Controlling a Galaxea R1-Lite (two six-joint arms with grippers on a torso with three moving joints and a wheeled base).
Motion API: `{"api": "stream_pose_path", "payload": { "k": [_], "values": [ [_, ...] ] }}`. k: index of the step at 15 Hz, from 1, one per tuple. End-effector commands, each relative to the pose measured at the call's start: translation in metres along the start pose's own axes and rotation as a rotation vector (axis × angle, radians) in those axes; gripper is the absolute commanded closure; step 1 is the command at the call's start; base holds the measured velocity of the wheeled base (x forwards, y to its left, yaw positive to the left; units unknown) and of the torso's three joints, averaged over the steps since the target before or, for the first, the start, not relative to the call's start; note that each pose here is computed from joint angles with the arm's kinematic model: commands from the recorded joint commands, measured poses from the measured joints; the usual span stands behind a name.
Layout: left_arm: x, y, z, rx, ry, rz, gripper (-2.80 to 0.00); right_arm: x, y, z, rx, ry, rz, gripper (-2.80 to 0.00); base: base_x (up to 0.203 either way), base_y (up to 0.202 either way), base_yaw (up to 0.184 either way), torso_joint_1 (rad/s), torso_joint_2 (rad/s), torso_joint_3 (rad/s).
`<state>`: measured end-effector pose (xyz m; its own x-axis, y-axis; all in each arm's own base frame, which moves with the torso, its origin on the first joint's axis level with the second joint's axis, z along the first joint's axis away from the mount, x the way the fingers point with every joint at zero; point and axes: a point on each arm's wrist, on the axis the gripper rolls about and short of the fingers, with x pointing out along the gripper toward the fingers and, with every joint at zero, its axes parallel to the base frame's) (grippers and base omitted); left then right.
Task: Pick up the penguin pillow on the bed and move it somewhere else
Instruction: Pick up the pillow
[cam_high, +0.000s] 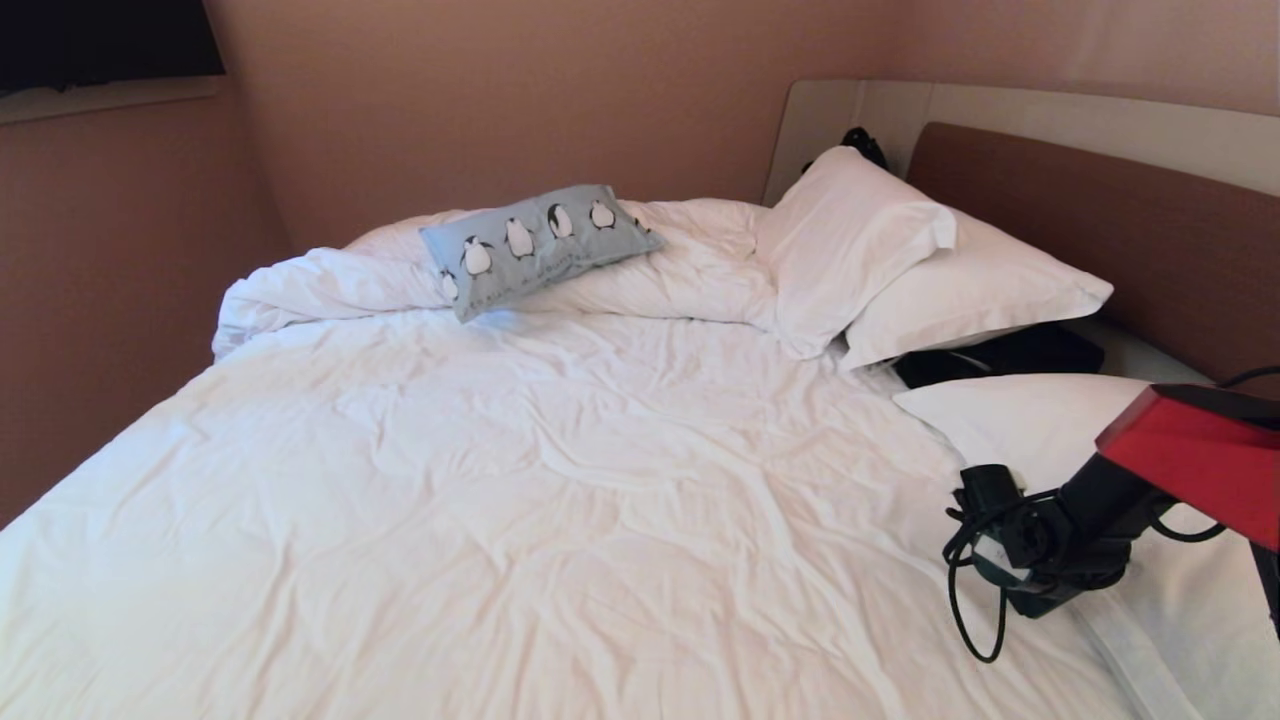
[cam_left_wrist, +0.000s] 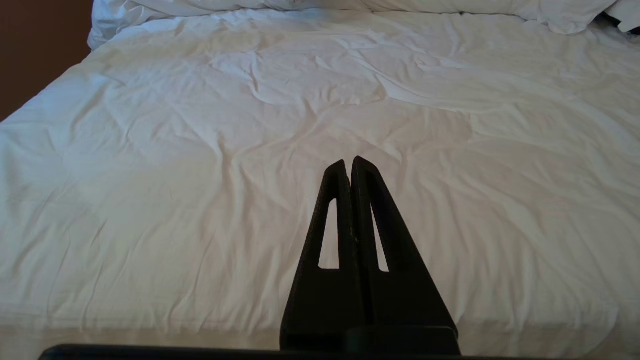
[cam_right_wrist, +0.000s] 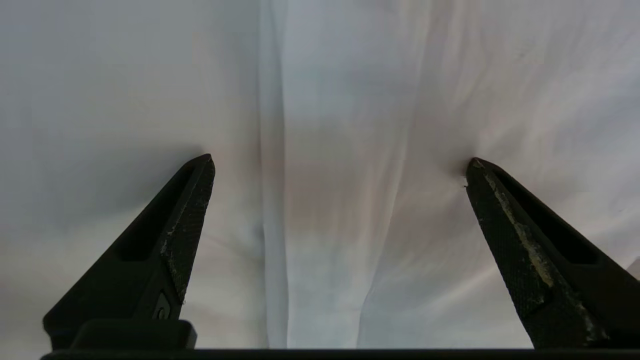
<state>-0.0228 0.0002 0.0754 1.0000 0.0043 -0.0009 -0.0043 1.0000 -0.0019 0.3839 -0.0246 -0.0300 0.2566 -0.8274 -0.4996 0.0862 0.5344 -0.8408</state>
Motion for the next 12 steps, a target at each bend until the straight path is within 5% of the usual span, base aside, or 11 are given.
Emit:
{"api": "stream_pose_path", "payload": {
  "k": [1,12],
  "values": [
    [0.000,0.000,0.000,-0.001,0.000,0.000,0.00,0.004,0.005,-0.001,-0.008,0.012,-0.020,-2.80,0.000,0.000,0.000,0.000,0.00,0.000],
    [0.000,0.000,0.000,-0.001,0.001,0.000,0.00,0.018,0.015,0.006,0.022,0.053,-0.185,-2.80,0.000,0.000,0.000,0.000,0.00,0.000]
  ]
}}
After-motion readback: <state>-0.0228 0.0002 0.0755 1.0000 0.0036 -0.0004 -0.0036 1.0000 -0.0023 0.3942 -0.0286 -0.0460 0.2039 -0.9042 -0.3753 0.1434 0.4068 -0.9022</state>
